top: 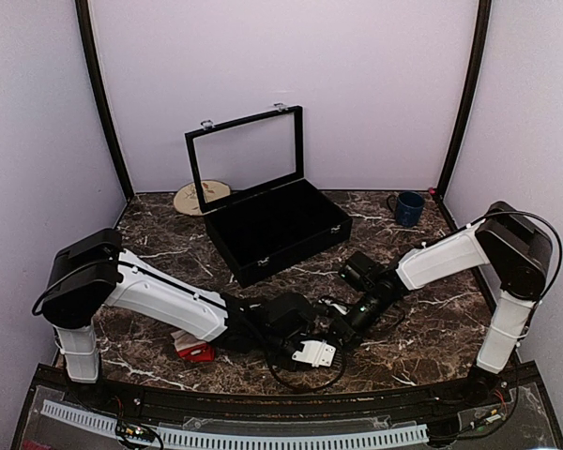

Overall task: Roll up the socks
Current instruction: Roll the sock at the center of the board.

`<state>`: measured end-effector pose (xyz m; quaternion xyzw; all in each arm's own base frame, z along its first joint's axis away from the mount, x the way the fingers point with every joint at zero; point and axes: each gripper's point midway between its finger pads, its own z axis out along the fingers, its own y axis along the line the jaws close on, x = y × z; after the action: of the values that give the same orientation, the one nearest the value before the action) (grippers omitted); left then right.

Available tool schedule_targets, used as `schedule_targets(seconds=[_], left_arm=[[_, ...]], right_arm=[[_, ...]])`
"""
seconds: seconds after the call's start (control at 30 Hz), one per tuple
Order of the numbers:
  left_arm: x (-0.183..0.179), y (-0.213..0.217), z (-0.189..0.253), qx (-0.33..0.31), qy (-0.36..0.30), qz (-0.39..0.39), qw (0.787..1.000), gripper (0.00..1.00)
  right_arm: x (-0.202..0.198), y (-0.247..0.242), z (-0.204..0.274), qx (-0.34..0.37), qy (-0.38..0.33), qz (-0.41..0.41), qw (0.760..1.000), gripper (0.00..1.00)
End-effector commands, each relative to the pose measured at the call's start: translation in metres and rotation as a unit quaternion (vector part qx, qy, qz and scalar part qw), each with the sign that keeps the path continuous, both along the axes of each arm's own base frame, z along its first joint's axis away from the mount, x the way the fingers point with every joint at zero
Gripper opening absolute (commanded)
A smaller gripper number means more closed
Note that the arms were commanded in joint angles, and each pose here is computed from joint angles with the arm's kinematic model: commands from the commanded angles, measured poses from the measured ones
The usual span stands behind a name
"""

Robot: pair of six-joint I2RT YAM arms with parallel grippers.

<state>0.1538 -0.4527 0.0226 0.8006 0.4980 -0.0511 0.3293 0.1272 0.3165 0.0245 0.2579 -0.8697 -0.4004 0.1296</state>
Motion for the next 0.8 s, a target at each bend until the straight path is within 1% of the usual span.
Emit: schedule_targets(seconds=[0.0, 0.13, 0.2, 0.3, 0.37, 0.53, 0.57, 0.77], left_arm=[[-0.019, 0.039, -0.049, 0.106, 0.082, 0.002, 0.991, 0.16], [-0.023, 0.044, -0.048, 0.13, 0.132, -0.002, 0.983, 0.12], [-0.024, 0.045, -0.046, 0.139, 0.162, -0.002, 0.977, 0.1], [-0.024, 0.044, -0.038, 0.149, 0.21, 0.0, 0.966, 0.07], [-0.024, 0.045, -0.033, 0.151, 0.24, 0.001, 0.959, 0.06], [-0.022, 0.041, -0.027, 0.149, 0.287, 0.008, 0.946, 0.03], [-0.023, 0.04, -0.025, 0.148, 0.296, 0.007, 0.944, 0.03], [-0.025, 0.036, -0.018, 0.151, 0.346, 0.013, 0.926, 0.03]], right_arm=[[0.006, 0.005, 0.005, 0.012, 0.0, 0.001, 1.0, 0.0], [0.009, 0.005, 0.004, 0.008, -0.004, 0.0, 1.0, 0.01], [0.011, 0.005, 0.004, 0.007, -0.008, -0.001, 1.0, 0.06], [0.016, 0.005, 0.004, 0.004, -0.017, -0.007, 1.0, 0.17], [0.02, 0.004, 0.005, 0.003, -0.022, -0.012, 1.0, 0.21], [0.027, 0.002, 0.009, 0.004, -0.032, -0.02, 0.999, 0.31], [0.028, 0.002, 0.01, 0.004, -0.035, -0.021, 0.999, 0.36], [0.036, -0.006, 0.012, -0.01, -0.054, -0.033, 0.998, 0.4]])
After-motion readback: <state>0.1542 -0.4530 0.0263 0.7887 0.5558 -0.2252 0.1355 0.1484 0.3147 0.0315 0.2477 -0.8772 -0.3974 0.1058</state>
